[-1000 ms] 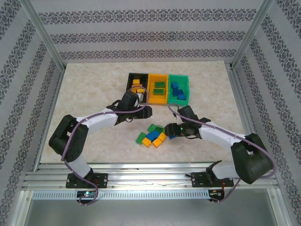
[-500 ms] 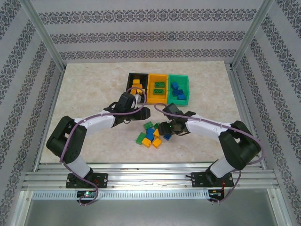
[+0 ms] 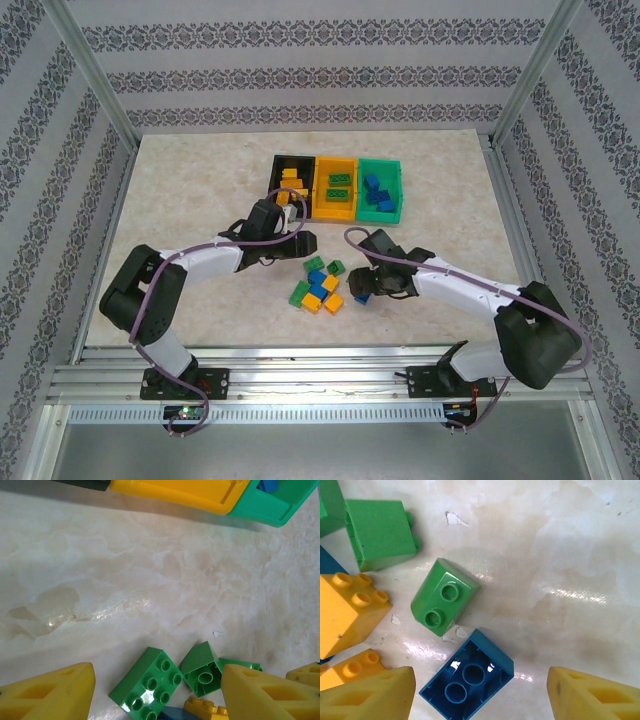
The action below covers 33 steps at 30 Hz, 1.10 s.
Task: Sort the legos into containers by color
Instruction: Pick up the lego from the bottom-center of the table.
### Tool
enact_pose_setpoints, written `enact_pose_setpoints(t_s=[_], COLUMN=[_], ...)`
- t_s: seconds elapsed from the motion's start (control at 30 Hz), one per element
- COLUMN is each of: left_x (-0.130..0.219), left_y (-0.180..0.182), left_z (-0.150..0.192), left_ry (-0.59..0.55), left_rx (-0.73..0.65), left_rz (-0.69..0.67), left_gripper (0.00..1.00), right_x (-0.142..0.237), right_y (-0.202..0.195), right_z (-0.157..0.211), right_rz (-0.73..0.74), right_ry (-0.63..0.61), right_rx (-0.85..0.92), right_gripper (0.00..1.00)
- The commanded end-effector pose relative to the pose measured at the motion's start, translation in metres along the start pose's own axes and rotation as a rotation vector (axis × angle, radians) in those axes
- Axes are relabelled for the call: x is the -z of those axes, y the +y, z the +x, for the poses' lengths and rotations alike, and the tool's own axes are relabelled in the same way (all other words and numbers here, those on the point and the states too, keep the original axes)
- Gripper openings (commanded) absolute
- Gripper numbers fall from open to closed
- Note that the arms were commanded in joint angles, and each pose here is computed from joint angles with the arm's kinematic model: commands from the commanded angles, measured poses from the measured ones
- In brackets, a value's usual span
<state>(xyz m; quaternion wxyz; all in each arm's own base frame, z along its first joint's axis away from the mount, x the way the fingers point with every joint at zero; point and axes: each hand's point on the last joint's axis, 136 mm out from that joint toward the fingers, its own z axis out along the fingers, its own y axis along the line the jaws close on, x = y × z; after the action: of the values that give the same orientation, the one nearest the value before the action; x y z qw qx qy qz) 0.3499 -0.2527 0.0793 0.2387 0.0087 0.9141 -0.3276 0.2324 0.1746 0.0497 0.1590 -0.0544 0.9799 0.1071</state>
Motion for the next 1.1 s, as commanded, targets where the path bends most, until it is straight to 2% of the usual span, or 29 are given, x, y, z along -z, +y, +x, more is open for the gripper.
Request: enact_pose_setpoints(t_s=[0.0, 0.2, 0.3, 0.43, 0.5, 0.67, 0.77, 0.93, 1.07], left_x=[-0.002, 0.000, 0.002, 0.005, 0.009, 0.013, 0.019, 0.024, 0.025], left_y=[-0.011, -0.012, -0.005, -0.004, -0.002, 0.001, 0.001, 0.002, 0.000], left_z=[-0.017, -0.013, -0.010, -0.003, 0.000, 0.003, 0.003, 0.003, 0.001], left_ry=[-0.047, -0.023, -0.035, -0.005, -0.012, -0.004, -0.007, -0.024, -0.019], left_rx=[0.006, 0.007, 0.008, 0.012, 0.015, 0.003, -0.002, 0.002, 0.002], left_rz=[0.058, 0.054, 0.036, 0.030, 0.022, 0.002, -0.007, -0.021, -0.020], left_gripper=[0.67, 0.67, 0.68, 0.67, 0.67, 0.68, 0.67, 0.68, 0.67], right_x=[-0.005, -0.031, -0.042, -0.053, -0.053, -0.042, -0.033, -0.006, 0.012], right_y=[-0.001, 0.005, 0.011, 0.014, 0.016, 0.012, 0.007, -0.009, -0.024], right_z=[0.008, 0.021, 0.025, 0.025, 0.020, 0.000, -0.020, -0.068, -0.110], right_rz=[-0.012, -0.012, 0.022, 0.039, 0.046, 0.045, -0.003, -0.093, -0.145], right_ry=[0.036, 0.136, 0.170, 0.188, 0.185, 0.124, 0.060, -0.074, -0.174], right_rx=[-0.020, -0.007, 0.022, 0.031, 0.043, 0.034, -0.009, -0.105, -0.157], right_gripper=[0.72, 0.73, 0.70, 0.47, 0.40, 0.35, 0.32, 0.26, 0.25])
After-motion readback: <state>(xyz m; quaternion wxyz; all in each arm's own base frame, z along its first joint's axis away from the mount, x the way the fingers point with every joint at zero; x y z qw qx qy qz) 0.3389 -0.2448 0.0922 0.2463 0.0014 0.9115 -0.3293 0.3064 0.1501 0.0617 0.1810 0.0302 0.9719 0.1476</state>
